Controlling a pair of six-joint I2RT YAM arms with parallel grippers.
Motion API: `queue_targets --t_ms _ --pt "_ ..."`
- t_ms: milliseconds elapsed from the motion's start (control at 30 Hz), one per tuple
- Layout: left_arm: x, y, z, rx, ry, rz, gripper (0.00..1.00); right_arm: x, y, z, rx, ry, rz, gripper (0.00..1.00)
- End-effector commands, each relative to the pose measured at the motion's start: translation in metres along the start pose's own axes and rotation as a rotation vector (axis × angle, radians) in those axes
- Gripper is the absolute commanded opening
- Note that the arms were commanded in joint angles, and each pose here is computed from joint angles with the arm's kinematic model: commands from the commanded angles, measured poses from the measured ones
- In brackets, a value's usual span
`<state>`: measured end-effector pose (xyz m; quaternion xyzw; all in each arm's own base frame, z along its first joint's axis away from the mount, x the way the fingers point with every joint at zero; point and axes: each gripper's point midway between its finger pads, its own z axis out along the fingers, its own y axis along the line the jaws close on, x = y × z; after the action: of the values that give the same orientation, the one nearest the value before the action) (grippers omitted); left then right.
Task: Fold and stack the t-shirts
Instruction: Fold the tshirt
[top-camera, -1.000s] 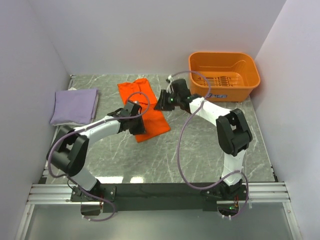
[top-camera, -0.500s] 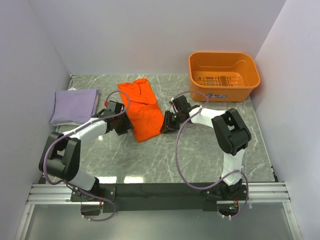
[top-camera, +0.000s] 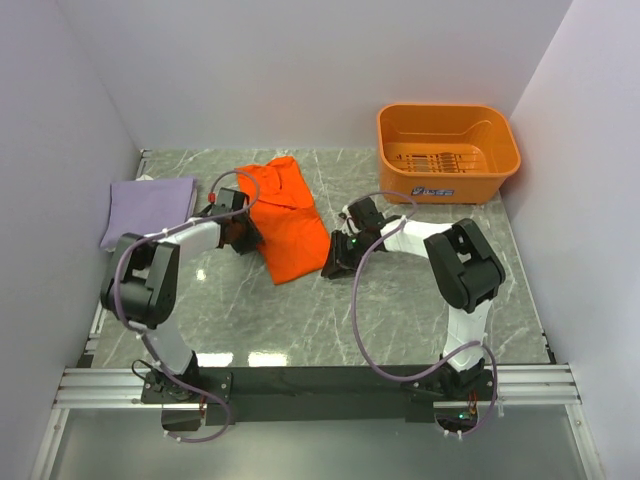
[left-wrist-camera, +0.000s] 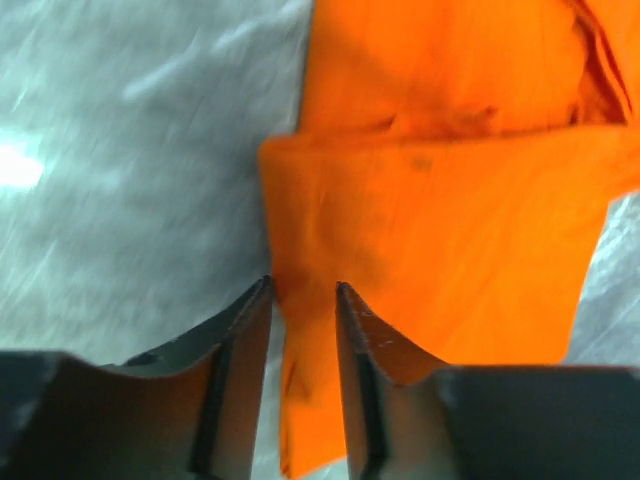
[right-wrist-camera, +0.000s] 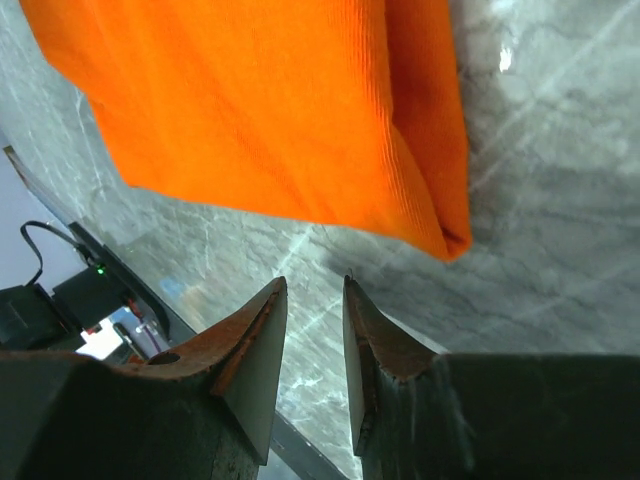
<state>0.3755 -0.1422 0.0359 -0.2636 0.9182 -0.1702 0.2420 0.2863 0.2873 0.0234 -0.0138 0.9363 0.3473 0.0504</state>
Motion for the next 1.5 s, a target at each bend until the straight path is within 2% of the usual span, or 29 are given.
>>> queue_targets --t_ms 0,167,333,433,500,767,900,1033,1233,1467 --pt "-0.025 -0.019 0.008 0.040 -0.059 -0.002 0.35 -0.006 0.010 -0.015 -0.003 -0.054 -0.054 0.36" --pt "-0.038 -0.024 0.016 0.036 -0.087 0.038 0.22 -0.008 0.012 -0.017 -0.005 -0.067 -0.070 0.36" --pt "-0.055 -0.032 0.006 0.057 -0.164 0.095 0.18 -0.013 0.014 -0.021 -0.001 -0.090 -0.089 0.37" --pt "-0.052 -0.032 0.009 0.070 -0.153 0.115 0.21 -0.019 0.018 -0.022 -0.010 -0.107 -0.100 0.36" --pt "-0.046 -0.027 0.013 0.054 -0.127 0.107 0.25 -0.027 0.025 -0.025 -0.025 -0.125 -0.116 0.36" --pt "-0.058 -0.026 -0.013 0.023 -0.183 0.097 0.56 -0.087 0.061 -0.036 -0.131 -0.277 -0.151 0.37" --pt "-0.059 -0.031 -0.037 0.033 -0.208 0.095 0.58 -0.122 0.075 -0.037 -0.175 -0.353 -0.159 0.36" --pt "-0.039 -0.033 -0.048 0.051 -0.172 0.117 0.53 -0.159 0.086 -0.036 -0.209 -0.450 -0.160 0.36" --pt "0.001 -0.027 -0.056 0.084 -0.093 0.117 0.53 -0.202 0.080 -0.018 -0.194 -0.544 -0.162 0.36" --pt "0.032 -0.005 -0.060 0.074 -0.033 0.086 0.53 -0.235 0.052 0.018 -0.138 -0.578 -0.106 0.36"
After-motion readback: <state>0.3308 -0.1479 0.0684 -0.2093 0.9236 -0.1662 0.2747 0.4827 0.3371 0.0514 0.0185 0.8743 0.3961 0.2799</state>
